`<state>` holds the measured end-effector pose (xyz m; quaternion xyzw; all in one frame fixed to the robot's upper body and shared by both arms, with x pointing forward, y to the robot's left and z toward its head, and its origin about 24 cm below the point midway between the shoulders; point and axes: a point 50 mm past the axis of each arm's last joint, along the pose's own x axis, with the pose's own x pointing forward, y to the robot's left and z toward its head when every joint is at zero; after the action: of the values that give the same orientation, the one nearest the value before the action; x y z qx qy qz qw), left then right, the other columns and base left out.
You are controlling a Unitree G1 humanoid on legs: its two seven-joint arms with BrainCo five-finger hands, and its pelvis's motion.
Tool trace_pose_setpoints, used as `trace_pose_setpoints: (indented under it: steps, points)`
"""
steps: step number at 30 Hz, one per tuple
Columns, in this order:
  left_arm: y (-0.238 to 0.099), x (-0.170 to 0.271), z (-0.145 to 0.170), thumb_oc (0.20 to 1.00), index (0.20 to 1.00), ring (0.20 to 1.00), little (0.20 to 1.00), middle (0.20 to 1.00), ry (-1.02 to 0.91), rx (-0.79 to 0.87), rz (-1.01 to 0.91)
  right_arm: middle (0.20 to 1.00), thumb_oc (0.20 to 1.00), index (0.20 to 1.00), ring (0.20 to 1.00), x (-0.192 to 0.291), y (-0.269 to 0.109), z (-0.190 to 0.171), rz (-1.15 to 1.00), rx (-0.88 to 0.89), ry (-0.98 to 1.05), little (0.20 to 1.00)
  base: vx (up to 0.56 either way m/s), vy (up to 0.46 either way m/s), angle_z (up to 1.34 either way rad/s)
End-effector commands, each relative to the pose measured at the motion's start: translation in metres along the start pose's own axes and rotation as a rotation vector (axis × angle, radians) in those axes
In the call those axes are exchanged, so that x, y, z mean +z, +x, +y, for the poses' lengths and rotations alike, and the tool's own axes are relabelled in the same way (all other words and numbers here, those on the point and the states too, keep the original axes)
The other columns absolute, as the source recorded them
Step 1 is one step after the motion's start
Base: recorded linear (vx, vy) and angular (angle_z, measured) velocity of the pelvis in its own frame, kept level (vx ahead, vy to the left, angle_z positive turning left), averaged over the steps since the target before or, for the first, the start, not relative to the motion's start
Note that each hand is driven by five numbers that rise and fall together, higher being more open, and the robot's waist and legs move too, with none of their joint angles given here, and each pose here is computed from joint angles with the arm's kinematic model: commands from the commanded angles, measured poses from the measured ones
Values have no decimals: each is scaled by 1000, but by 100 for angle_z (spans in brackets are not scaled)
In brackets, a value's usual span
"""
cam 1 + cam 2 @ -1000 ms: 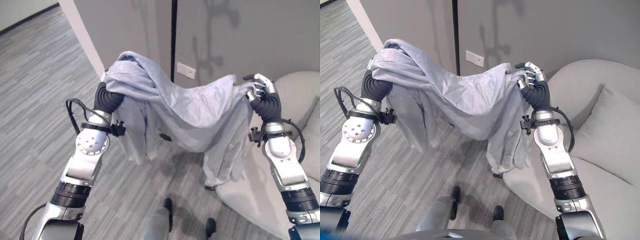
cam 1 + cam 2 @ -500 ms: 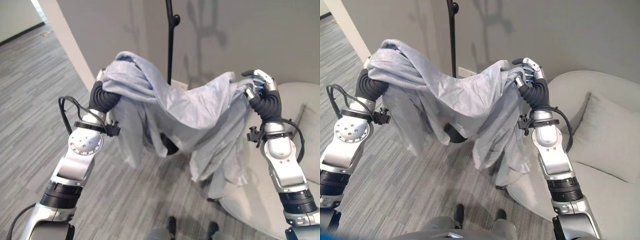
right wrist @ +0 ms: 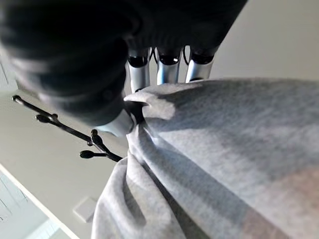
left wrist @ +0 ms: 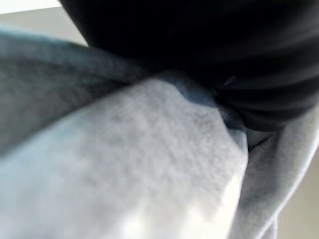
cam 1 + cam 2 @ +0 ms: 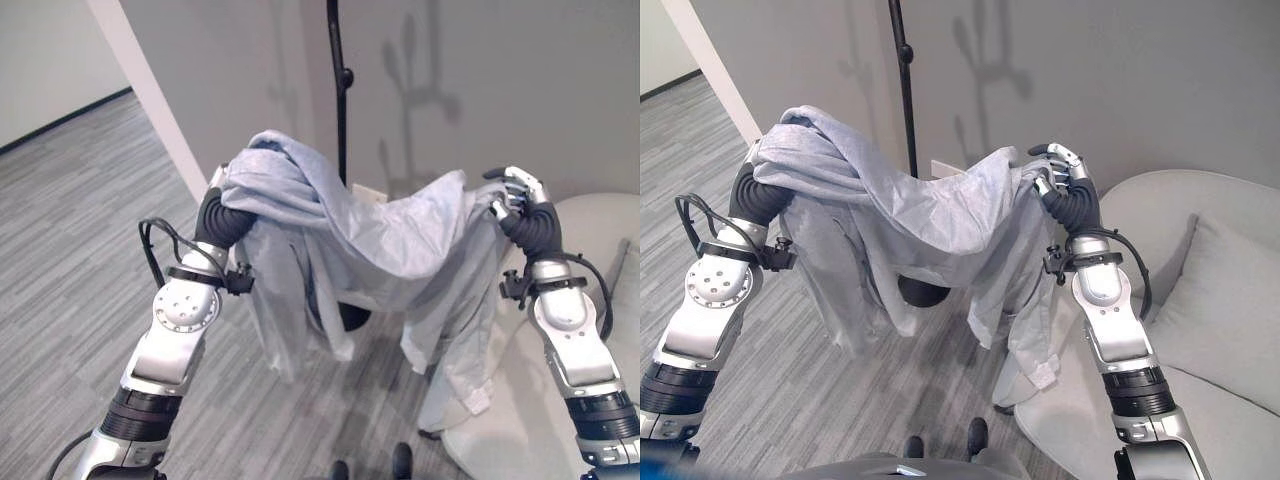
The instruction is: Hang the clothes on the sofa on the clothes rack.
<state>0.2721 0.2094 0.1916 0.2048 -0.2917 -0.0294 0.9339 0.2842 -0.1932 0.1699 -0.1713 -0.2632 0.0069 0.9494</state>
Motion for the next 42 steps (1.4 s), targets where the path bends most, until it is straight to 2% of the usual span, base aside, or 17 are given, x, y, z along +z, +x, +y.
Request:
trace_pose_setpoints:
  steps: [1,6,10,13,17,30,42]
  points:
    - [9,17,8,200,200,200,200,200,-2,25,-109,200,200,200,200,27,15,-14,-148,-31,5,200,1,93,5]
    - [16,22,9,200,200,200,200,200,-10,44,-136,200,200,200,200,30,18,-27,-164,-80,-39,200,88,292,-3]
    - [30,28,-5,200,200,200,200,200,-44,2,-177,200,200,200,200,34,11,-41,-177,-154,-112,200,258,695,-6]
    - [33,31,2,200,200,200,200,200,17,-23,-179,200,200,200,200,32,13,-26,-167,-154,-56,200,305,767,-20]
    - [30,30,0,200,200,200,200,200,13,-37,-173,200,200,200,200,29,13,-23,-155,-129,-50,200,94,291,-88]
    - [32,30,-11,200,200,200,200,200,-28,-53,-182,200,200,200,200,24,9,-31,-126,-128,-65,200,102,-55,15]
    - [24,26,-9,200,200,200,200,200,-29,-42,-151,200,200,200,200,17,3,-25,-92,-108,-32,200,54,-19,7]
